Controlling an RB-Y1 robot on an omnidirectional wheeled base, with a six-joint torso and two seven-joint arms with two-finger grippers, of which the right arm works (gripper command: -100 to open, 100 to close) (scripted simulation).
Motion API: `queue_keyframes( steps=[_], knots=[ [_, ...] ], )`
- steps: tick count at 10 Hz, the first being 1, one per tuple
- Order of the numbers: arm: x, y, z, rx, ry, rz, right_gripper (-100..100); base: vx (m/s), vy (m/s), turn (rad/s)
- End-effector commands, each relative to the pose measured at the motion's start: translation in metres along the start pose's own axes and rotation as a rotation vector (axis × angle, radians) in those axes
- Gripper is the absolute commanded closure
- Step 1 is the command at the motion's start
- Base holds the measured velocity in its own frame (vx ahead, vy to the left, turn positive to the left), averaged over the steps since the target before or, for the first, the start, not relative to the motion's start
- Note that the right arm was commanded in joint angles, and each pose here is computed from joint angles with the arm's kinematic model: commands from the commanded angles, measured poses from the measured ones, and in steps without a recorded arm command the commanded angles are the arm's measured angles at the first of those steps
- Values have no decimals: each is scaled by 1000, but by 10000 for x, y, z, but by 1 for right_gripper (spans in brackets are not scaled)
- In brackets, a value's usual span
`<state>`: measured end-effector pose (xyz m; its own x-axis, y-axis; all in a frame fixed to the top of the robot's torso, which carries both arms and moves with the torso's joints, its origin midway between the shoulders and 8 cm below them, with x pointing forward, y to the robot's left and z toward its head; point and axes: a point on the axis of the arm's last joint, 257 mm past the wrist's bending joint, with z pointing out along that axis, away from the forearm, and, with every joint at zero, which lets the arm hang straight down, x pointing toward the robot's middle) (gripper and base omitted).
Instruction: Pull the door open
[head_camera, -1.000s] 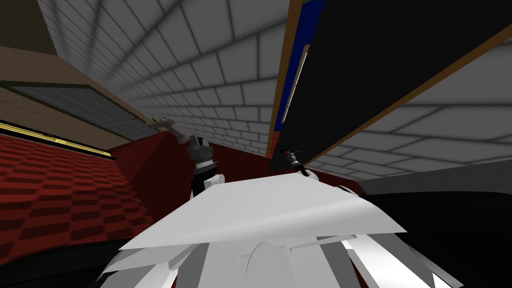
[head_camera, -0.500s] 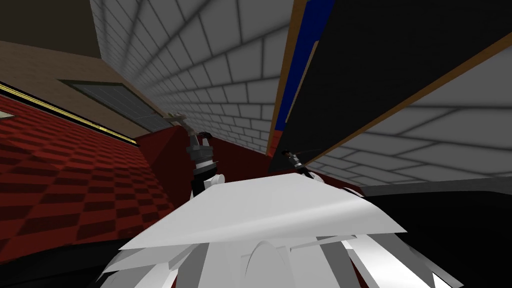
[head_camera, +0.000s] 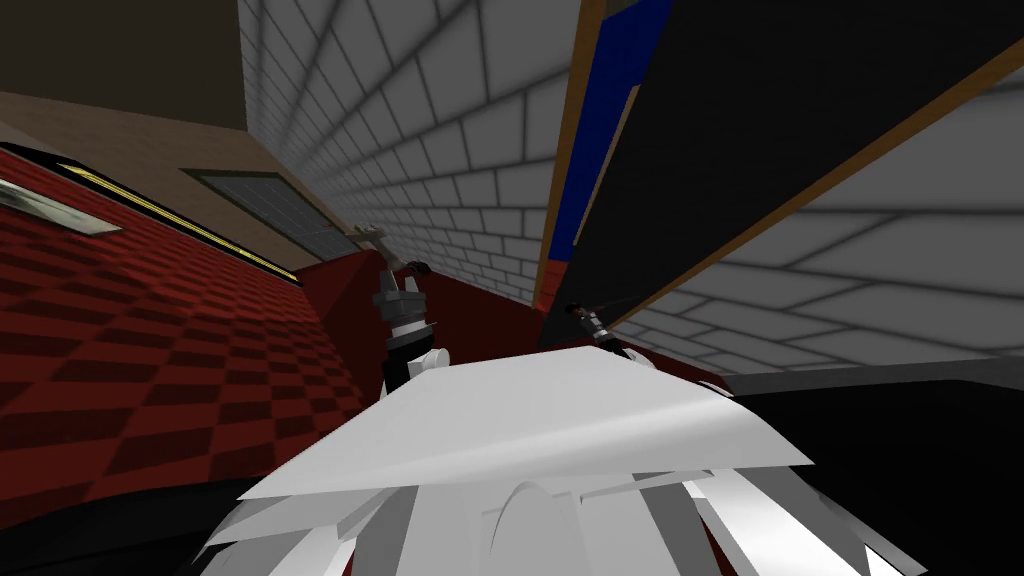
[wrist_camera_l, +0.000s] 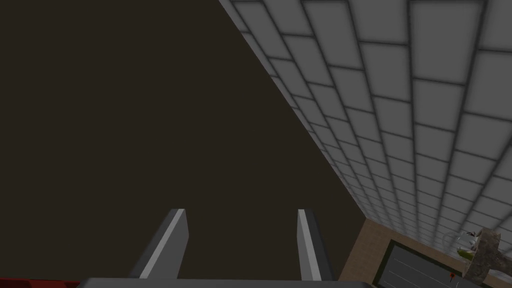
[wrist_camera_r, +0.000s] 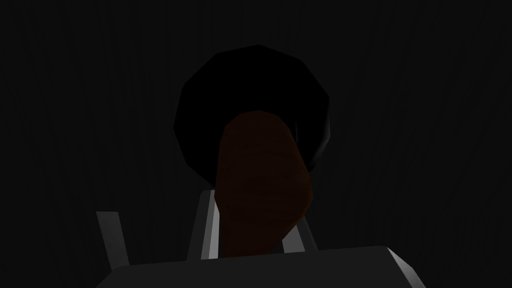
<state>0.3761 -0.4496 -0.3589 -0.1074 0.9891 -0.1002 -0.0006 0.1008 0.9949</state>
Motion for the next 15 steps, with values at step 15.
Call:
queue_keyframes(
  steps=[15],
  knots=[
    [207, 34, -534, -21, 140, -4, 100, -151, -86, 112]
  ],
)
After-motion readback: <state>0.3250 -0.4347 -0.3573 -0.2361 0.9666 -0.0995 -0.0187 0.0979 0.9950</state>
